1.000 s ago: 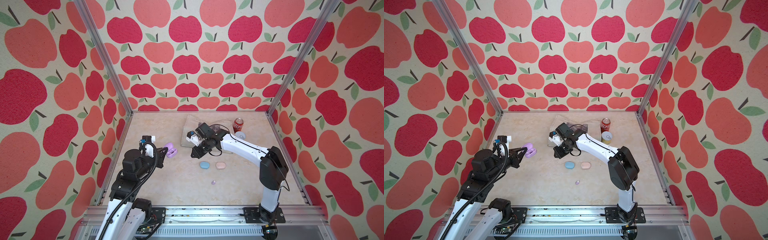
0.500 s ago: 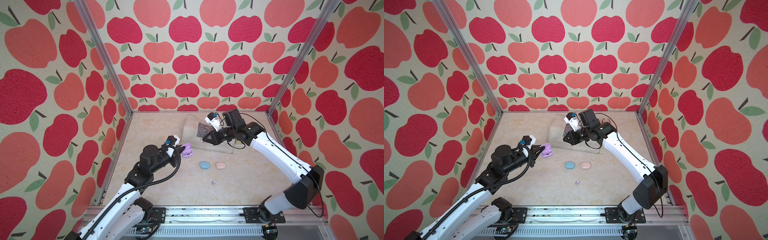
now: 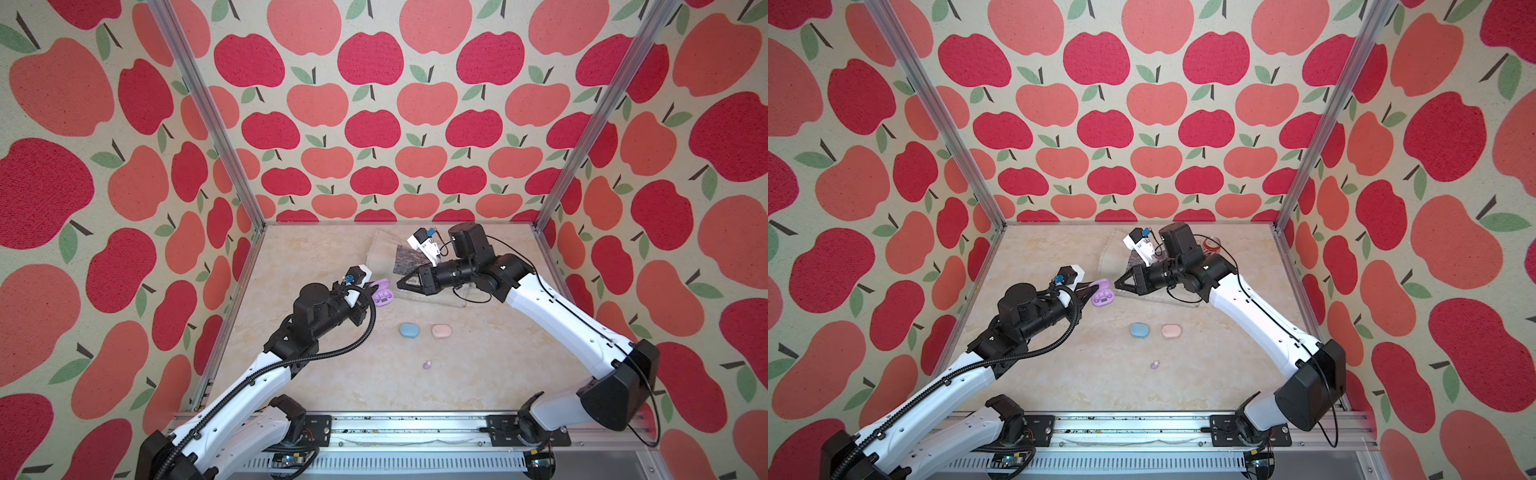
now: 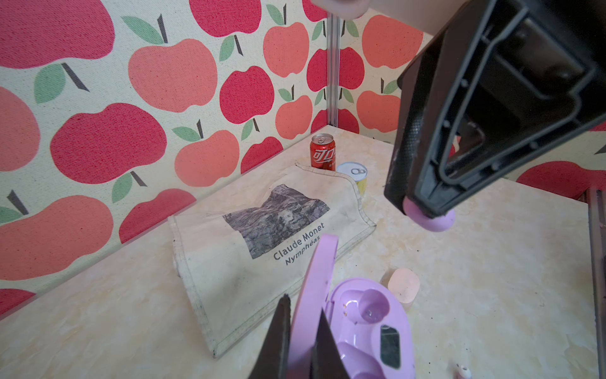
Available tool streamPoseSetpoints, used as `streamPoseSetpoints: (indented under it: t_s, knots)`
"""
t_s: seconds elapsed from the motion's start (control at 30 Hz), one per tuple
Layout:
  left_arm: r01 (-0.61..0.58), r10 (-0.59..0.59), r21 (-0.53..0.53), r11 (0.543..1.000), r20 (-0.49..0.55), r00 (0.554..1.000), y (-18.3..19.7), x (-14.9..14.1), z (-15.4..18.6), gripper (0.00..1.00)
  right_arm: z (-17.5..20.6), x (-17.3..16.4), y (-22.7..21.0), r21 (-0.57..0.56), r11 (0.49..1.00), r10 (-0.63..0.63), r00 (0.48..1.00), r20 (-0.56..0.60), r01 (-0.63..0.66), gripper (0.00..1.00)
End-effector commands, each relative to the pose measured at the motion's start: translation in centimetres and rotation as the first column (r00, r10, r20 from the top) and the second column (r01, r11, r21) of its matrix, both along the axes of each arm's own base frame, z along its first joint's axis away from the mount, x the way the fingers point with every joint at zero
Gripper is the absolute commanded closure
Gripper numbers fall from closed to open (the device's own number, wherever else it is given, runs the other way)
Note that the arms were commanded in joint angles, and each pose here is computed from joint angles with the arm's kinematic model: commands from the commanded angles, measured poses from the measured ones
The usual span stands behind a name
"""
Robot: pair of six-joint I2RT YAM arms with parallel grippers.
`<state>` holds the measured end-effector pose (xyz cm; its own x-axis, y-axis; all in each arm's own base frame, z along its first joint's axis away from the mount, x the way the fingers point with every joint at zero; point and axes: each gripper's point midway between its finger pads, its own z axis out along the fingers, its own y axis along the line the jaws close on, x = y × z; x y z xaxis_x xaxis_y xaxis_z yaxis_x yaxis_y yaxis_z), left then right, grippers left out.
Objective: Insert wireless bluetooth earbuds into charging case
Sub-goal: Insert the wireless bluetooth earbud into the charging case.
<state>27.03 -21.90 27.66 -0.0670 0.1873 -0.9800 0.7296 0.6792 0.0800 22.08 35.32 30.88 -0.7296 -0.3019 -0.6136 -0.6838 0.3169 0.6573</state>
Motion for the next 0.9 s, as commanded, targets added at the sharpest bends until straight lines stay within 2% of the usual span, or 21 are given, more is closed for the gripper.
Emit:
streamPoseSetpoints:
  t_s: [0.0, 0.4, 0.87]
  knots:
    - [0.042, -0.038, -0.051, 0.998, 0.072, 0.997, -0.8, -0.2, 3.3, 1.00, 0.7, -0.8, 0.7, 0.041, 0.999, 0.036, 0.999, -0.014, -0.035, 0.92]
    - [0.105, -0.098, -0.085, 0.991, 0.079, 0.992, -1.7, -0.9, 4.8, 1.00, 0.0, -0.5, 1.7, 0.044, 0.997, 0.058, 0.998, -0.019, -0.057, 0.92]
    - [0.113, -0.105, -0.090, 0.989, 0.087, 0.991, -1.9, -1.2, 5.3, 1.00, -0.8, -0.5, 2.3, 0.028, 0.997, 0.070, 0.997, -0.027, -0.069, 0.91]
